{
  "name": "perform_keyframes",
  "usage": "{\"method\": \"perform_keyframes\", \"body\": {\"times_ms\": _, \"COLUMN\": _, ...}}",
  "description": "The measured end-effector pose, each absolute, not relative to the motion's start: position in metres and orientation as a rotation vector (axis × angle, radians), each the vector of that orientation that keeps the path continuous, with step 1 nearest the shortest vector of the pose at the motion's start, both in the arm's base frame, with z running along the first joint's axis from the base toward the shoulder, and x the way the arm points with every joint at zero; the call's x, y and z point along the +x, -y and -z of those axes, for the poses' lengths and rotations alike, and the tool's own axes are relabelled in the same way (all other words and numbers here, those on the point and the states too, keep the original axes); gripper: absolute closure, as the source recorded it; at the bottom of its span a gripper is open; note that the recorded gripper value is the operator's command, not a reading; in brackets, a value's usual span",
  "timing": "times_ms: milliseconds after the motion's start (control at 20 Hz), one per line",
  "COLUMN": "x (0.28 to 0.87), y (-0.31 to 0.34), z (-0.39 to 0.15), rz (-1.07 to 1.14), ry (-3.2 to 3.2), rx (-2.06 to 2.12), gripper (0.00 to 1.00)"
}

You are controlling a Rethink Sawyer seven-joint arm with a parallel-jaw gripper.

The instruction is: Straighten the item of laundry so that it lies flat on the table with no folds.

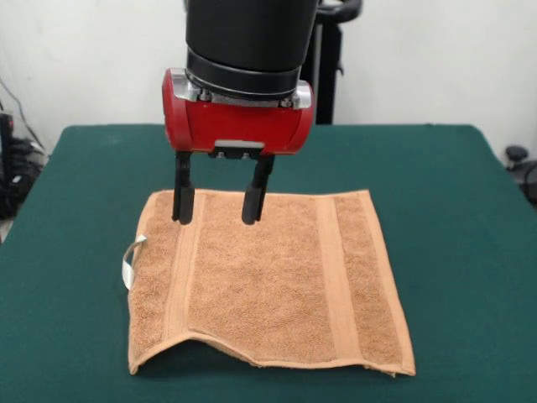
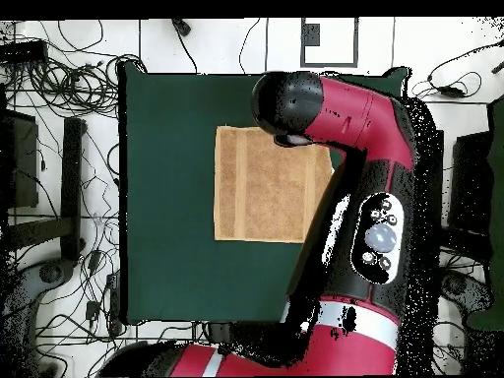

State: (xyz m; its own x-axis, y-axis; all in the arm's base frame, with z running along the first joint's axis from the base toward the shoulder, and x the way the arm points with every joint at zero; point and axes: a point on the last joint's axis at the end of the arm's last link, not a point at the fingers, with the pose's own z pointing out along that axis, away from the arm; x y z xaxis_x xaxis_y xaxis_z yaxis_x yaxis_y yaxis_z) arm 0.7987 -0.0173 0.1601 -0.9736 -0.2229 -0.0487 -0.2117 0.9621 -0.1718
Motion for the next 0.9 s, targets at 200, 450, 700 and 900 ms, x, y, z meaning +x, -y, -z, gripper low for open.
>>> {"method": "perform_keyframes", "body": {"times_ms": 200, "x": 0.798, "y": 0.028, "z": -0.165, "rz": 0.242, "ry": -3.074, "rx": -0.317, "gripper": 0.00}}
{"method": "perform_keyframes", "body": {"times_ms": 450, "x": 0.803, "y": 0.055, "z": -0.182, "rz": 0.212, "ry": -3.136, "rx": -0.266, "gripper": 0.00}}
{"method": "perform_keyframes", "body": {"times_ms": 700, "x": 0.821, "y": 0.080, "z": -0.195, "rz": 0.209, "ry": -3.149, "rx": -0.237, "gripper": 0.00}}
{"method": "perform_keyframes", "body": {"times_ms": 900, "x": 0.842, "y": 0.090, "z": -0.185, "rz": 0.225, "ry": -3.132, "rx": -0.245, "gripper": 0.00}}
